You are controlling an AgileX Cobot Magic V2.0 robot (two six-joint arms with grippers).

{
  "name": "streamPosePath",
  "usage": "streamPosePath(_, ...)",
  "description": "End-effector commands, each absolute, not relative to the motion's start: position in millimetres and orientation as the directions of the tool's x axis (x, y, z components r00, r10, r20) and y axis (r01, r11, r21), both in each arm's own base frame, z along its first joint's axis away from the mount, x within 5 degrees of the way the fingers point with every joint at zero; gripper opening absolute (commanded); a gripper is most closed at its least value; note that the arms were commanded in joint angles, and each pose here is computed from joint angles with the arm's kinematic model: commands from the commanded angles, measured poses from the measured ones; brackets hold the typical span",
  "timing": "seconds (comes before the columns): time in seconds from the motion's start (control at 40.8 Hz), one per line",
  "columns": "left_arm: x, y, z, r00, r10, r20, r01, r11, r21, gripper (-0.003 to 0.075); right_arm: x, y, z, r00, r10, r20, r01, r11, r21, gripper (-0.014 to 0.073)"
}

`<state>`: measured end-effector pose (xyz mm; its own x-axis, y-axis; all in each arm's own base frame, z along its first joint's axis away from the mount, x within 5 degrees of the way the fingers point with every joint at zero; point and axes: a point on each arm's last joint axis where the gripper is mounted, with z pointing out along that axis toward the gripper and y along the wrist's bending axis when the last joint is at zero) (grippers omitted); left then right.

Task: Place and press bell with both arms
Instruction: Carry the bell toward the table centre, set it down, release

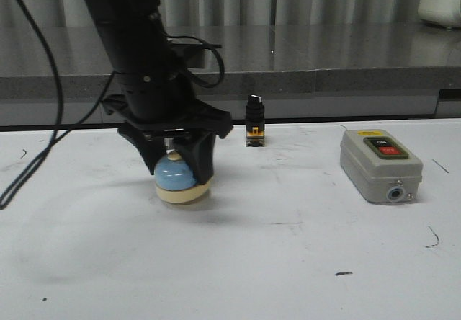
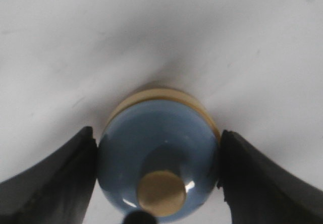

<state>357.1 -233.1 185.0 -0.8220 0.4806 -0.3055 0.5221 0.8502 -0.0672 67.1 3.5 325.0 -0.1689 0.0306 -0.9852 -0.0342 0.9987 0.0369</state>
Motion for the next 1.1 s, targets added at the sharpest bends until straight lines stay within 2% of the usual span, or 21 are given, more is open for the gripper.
streamPosePath(0.0,360,-245,212,-0.791,0.473,-0.388,0.538,0.839,-0.075,0.0262,69,3,343,-0.070,0.034,-0.997,-0.026,0.999,0.036,-0.0062)
streamPosePath(0.122,361,-250,209,-0.789,0.489,-0.371,0.549,0.833,-0.071,0.0310,69,3,343,-0.070,0.034,-0.997,-0.026,0.999,0.036,-0.0062)
streamPosePath(0.294,362,-254,212,-0.776,0.487,-0.401,0.556,0.828,-0.069,0.0597,69,3,343,-0.070,0.034,-0.997,-0.026,0.999,0.036,-0.0062)
streamPosePath(0.392,361,-253,219,-0.773,0.487,-0.407,0.557,0.827,-0.068,0.0652,69,3,343,-0.070,0.034,-0.997,-0.026,0.999,0.036,-0.0062)
streamPosePath(0.563,359,-231,244,-0.768,0.459,-0.448,0.534,0.844,-0.051,0.0584,69,3,343,-0.070,0.034,-0.997,-0.026,0.999,0.036,-0.0062)
streamPosePath(0.759,346,-178,268,-0.792,0.359,-0.493,0.441,0.896,-0.055,0.0475,69,3,343,-0.070,0.034,-0.997,-0.026,0.999,0.036,-0.0062)
streamPosePath(0.808,340,-161,268,-0.811,0.331,-0.482,0.407,0.911,-0.058,0.0449,69,3,343,-0.070,0.034,-0.997,-0.026,0.999,0.036,-0.0062)
streamPosePath(0.93,317,-117,274,-0.841,0.252,-0.479,0.321,0.945,-0.066,0.0341,69,3,343,-0.070,0.034,-0.997,-0.026,0.999,0.036,-0.0062)
streamPosePath(1.077,285,-75,281,-0.830,0.141,-0.539,0.219,0.972,-0.082,0.0195,69,3,343,-0.070,0.034,-0.997,-0.026,0.999,0.036,-0.0062)
